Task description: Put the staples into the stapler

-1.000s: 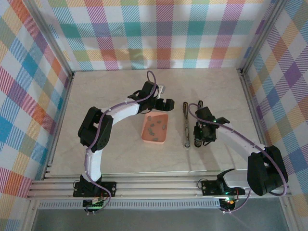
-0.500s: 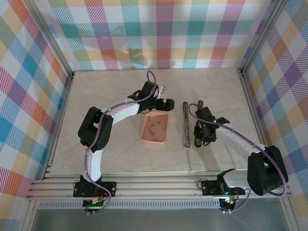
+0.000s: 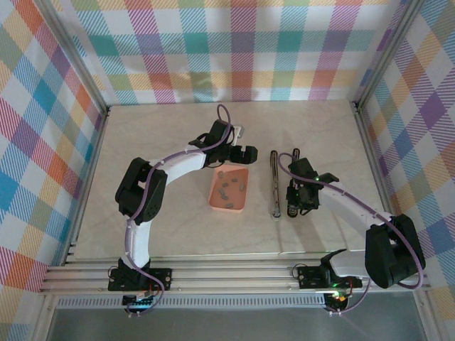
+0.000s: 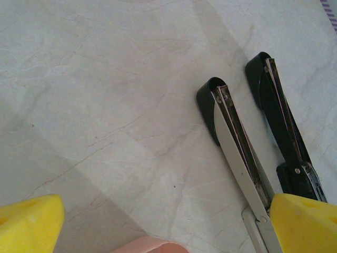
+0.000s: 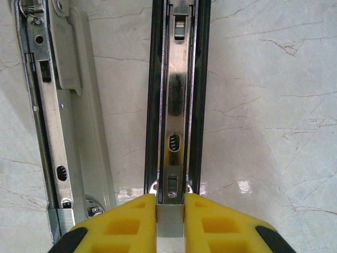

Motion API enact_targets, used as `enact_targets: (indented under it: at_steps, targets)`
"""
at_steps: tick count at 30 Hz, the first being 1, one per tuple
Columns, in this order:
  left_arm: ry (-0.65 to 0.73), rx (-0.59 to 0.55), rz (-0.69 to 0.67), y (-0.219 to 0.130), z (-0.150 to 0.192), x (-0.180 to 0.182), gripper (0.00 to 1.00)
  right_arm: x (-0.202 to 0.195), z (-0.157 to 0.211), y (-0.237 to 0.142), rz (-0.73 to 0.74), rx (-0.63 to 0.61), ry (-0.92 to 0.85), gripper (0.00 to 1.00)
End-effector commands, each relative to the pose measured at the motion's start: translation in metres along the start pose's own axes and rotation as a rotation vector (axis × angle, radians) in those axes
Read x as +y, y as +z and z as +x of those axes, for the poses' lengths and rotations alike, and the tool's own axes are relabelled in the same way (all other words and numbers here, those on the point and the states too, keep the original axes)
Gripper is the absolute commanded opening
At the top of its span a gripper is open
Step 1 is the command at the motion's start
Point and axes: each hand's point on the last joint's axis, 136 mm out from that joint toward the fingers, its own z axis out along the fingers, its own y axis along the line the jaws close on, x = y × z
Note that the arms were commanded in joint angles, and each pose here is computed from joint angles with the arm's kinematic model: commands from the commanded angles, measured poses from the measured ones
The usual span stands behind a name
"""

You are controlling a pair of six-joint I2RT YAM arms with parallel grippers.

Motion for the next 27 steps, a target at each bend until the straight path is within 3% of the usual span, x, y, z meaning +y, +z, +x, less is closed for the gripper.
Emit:
enact_targets:
  at_steps: [1,27]
  targets:
    - [0.003,0.012,0.028,0.0058,0.0063,-0.0082,1.0,-0.0029,0.0071,0.0041,0.01,0.033,0.015,0.17]
    - [0.002,0.014,0.03,0.0075,0.0081,-0.009,1.0,-0.0049,0.0117,0.0042,0.017,0.05,0.014,0.17]
